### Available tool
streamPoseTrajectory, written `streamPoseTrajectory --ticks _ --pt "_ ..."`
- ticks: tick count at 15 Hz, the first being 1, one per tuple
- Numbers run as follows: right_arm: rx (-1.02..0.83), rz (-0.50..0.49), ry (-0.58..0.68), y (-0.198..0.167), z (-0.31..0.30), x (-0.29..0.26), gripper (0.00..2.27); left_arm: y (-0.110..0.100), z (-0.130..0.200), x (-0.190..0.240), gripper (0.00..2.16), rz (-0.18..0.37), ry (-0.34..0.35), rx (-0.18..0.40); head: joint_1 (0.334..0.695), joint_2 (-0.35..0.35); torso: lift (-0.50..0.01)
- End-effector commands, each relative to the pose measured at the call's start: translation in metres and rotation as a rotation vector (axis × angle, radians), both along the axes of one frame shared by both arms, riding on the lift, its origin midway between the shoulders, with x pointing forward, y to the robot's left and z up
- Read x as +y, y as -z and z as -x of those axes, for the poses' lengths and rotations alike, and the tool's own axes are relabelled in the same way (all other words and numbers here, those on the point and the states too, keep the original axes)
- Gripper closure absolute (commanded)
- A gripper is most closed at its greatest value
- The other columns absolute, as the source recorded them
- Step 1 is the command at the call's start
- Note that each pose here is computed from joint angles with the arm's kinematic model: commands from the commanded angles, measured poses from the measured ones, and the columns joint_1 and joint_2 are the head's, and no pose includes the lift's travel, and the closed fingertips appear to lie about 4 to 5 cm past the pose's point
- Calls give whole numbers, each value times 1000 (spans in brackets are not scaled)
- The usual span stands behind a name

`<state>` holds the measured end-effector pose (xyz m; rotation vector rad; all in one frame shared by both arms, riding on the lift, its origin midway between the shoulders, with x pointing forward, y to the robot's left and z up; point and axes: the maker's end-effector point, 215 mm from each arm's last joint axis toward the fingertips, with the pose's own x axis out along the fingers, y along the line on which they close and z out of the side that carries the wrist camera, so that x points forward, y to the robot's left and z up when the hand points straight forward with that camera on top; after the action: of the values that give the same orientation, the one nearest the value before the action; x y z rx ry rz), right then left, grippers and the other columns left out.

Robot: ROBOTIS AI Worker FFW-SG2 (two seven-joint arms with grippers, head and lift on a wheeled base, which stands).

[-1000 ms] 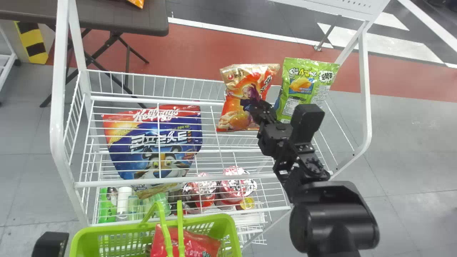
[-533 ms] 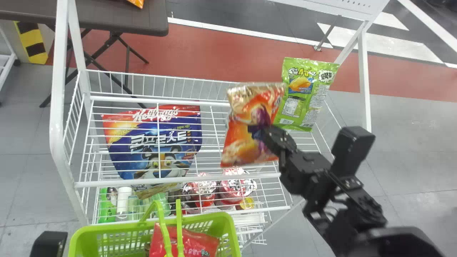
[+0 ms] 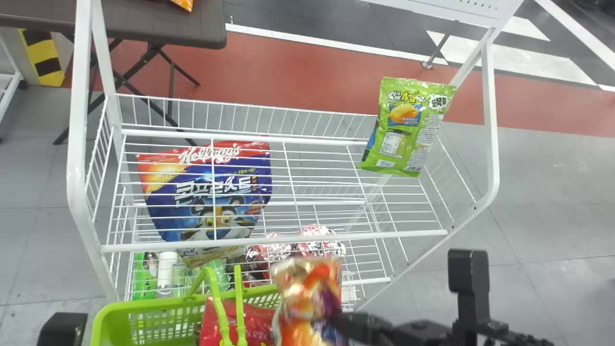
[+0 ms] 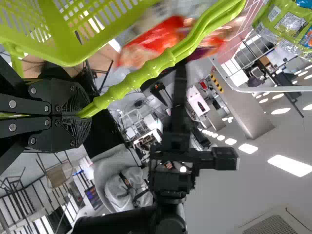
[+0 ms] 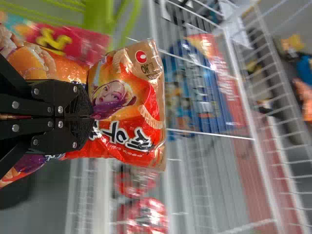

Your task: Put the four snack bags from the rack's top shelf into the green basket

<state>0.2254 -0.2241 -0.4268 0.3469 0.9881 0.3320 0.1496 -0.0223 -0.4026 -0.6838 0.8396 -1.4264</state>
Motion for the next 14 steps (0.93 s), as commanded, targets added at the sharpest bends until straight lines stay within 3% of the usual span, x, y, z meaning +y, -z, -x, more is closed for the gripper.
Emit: streamPoseTrajectory --ticks 1,8,11,14 --pt "137 -45 -20 14 39 11 2047 0 -1 0 1750 0 2 -2 695 -350 0" --pt "42 -181 -135 7 20 97 2044 -1 4 -5 1750 5 10 3 695 -350 0" --pt "-9 -176 -155 13 7 118 2040 -1 5 -5 1750 6 9 2 695 -350 0" --pt "52 -195 -208 23 29 136 2020 -1 5 -6 1750 4 12 0 695 -350 0"
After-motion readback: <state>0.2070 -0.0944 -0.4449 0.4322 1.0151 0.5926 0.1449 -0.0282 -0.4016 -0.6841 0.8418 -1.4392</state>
